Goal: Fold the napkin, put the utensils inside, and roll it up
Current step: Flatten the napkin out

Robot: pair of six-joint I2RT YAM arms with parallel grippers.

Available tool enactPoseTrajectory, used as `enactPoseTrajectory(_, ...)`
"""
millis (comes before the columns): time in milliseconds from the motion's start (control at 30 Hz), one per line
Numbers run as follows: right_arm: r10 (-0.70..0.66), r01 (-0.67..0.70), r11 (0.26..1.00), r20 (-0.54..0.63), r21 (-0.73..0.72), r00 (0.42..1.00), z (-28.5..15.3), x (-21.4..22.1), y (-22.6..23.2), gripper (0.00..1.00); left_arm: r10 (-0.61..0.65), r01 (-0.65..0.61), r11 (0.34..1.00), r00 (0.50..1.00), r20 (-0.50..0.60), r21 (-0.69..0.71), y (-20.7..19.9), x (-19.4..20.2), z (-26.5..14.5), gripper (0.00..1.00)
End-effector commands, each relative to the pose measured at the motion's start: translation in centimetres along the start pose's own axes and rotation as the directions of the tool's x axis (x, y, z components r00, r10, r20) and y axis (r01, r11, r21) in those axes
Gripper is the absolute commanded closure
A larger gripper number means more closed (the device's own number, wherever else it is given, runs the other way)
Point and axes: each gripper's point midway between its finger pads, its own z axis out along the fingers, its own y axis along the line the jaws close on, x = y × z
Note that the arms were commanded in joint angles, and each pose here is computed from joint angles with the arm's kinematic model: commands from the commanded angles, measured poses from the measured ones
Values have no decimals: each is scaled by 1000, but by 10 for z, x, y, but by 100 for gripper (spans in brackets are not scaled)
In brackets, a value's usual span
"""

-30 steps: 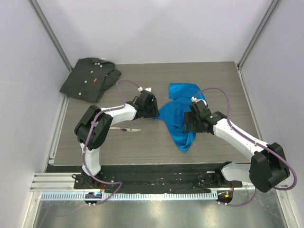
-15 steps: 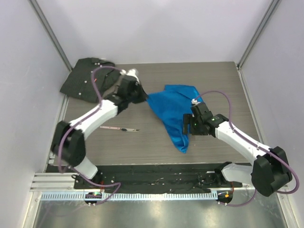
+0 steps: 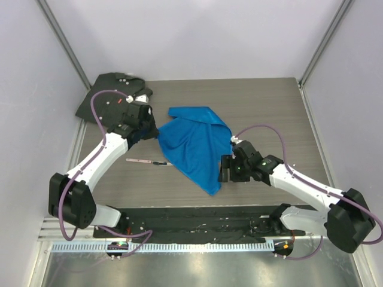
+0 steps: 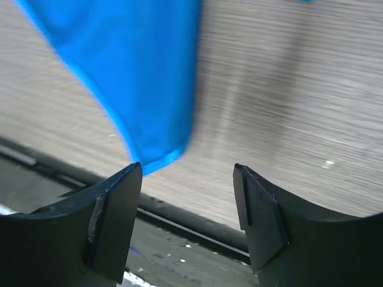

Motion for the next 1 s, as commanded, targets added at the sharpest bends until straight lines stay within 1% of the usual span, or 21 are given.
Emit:
enactPoseTrajectory(0,-20,29,990,68,-137,997,-9,-7,39,30,43,-43,998,999,0,-47,17,-4,-9,100)
enactPoseTrajectory(100,-59,65,990,53,-125,997,-6,0,46,32,59,-60,997,998,-21,-48,19,0,-9,100)
enactPoseTrajectory(133,-60,63,992,27,-107,998,-1,5,45,35,64,-65,997,998,-30,-50,20,2,-9,100)
enactPoseTrajectory(367,-27,25,999,-35,-47,999,12,31,47,43,94,-97,994,994,-54,-56,24,6,-8,100)
enactPoseTrajectory(533,22,-27,994,-47,-111,999,19,37,61,43,101,-104,993,993,-59,-50,24,8,-7,100)
enactPoseTrajectory(800,52,-57,996,-79,-67,996,29,45,54,43,108,-110,993,992,-59,-45,24,7,-8,100)
enactPoseTrajectory(967,65,-69,996,-74,-59,995,34,44,53,44,112,-115,992,992,-57,-51,25,8,-9,100)
